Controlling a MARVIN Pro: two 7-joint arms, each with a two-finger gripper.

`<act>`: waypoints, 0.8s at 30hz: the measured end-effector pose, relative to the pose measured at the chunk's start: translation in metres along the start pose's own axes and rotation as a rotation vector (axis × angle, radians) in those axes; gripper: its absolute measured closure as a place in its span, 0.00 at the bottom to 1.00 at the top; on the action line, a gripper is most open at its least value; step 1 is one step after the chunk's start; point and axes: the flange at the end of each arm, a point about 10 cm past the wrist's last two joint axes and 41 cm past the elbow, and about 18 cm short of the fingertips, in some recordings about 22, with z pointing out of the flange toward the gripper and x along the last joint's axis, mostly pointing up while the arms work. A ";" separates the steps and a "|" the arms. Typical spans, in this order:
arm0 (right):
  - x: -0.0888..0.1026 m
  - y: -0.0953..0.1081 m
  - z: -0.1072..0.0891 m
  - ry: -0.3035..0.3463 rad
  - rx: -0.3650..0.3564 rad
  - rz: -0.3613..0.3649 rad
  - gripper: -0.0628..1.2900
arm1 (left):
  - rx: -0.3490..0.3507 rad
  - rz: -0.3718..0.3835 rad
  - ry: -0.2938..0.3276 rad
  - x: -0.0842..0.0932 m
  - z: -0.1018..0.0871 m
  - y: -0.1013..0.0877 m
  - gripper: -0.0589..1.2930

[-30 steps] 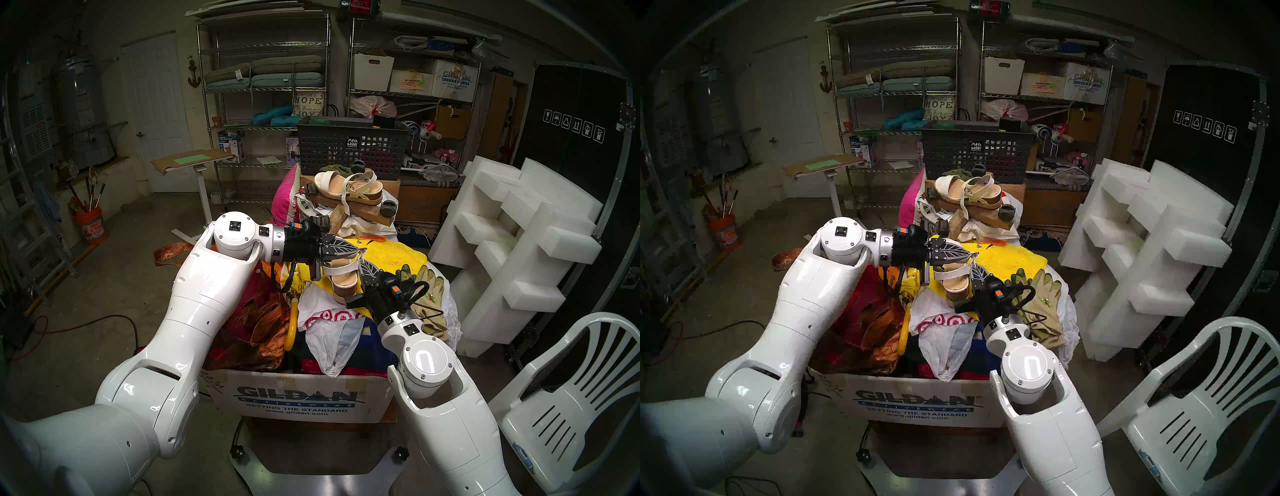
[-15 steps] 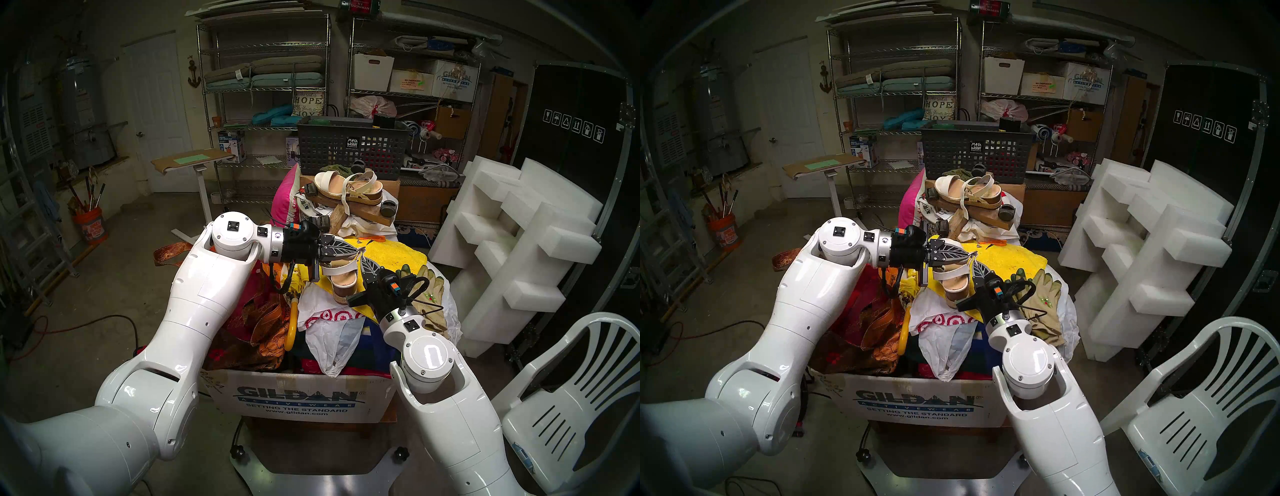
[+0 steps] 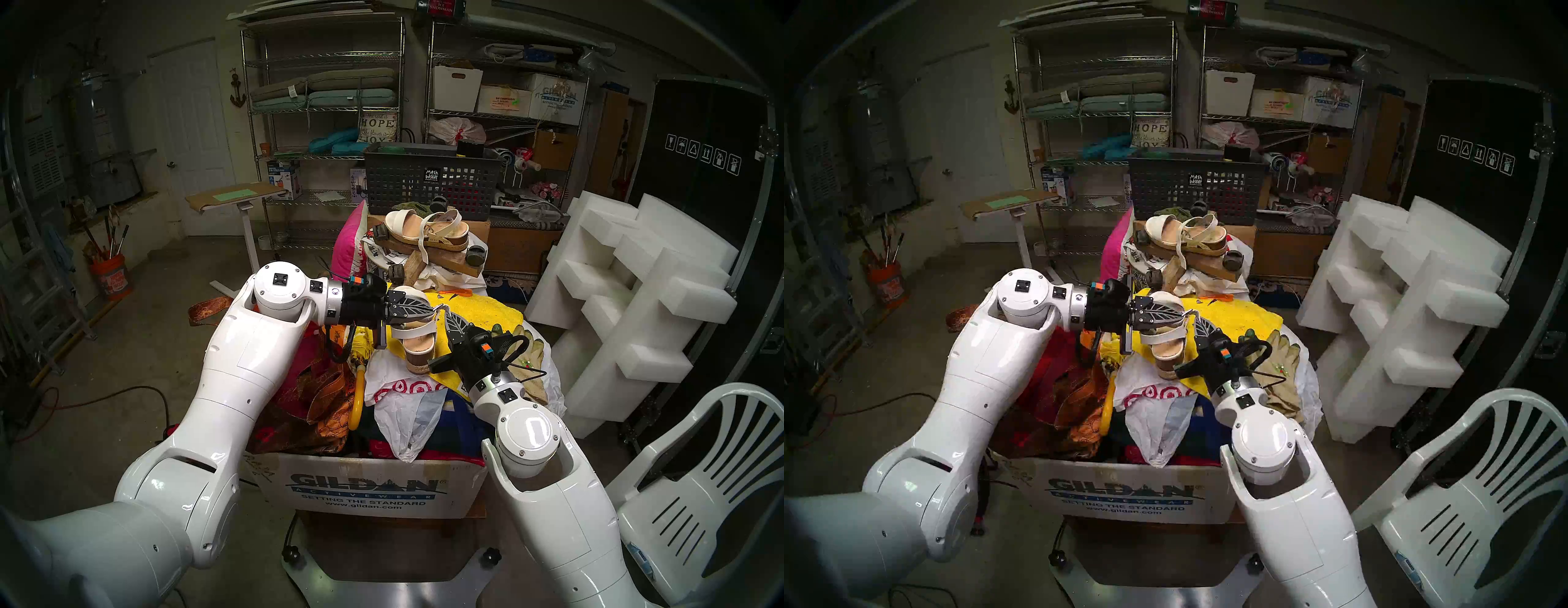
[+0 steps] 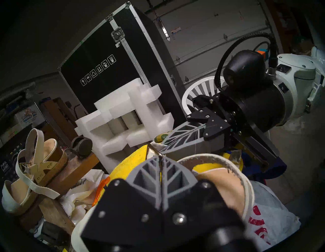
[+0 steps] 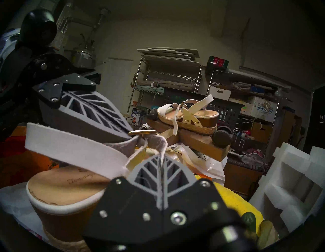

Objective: Unbuckle a shoe

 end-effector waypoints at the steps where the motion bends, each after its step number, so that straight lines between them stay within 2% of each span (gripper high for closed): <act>1: 0.000 -0.001 0.000 -0.002 0.004 0.002 0.97 | 0.004 0.002 0.000 0.000 0.000 0.000 0.97; 7: 0.003 0.000 -0.001 0.001 0.001 0.004 0.96 | 0.017 0.008 0.003 0.000 0.000 0.000 0.97; 8: 0.003 0.000 -0.001 0.001 -0.001 0.004 0.84 | 0.017 0.008 0.003 0.000 0.001 0.000 0.97; 9: 0.004 0.000 -0.001 0.003 -0.004 0.005 0.64 | 0.019 0.009 0.004 0.000 0.001 0.000 0.97; 12: 0.005 0.001 -0.001 0.007 -0.011 0.006 0.42 | 0.020 0.010 0.004 0.000 0.001 0.000 0.97; 13: 0.005 0.001 -0.001 0.009 -0.013 0.007 0.40 | 0.020 0.010 0.004 0.000 0.001 0.001 0.97; 14: 0.006 0.001 -0.001 0.010 -0.014 0.008 0.43 | 0.020 0.010 0.005 0.000 0.002 0.001 0.97; 15: 0.006 0.002 -0.001 0.012 -0.015 0.009 0.54 | 0.021 0.011 0.005 0.001 0.002 0.001 0.97; 18: 0.008 0.002 -0.003 0.016 -0.019 0.012 0.66 | 0.022 0.012 0.006 0.001 0.002 0.001 0.97; 24: 0.008 0.003 -0.007 0.015 -0.029 0.021 0.73 | 0.026 0.013 0.003 0.001 0.003 0.001 0.97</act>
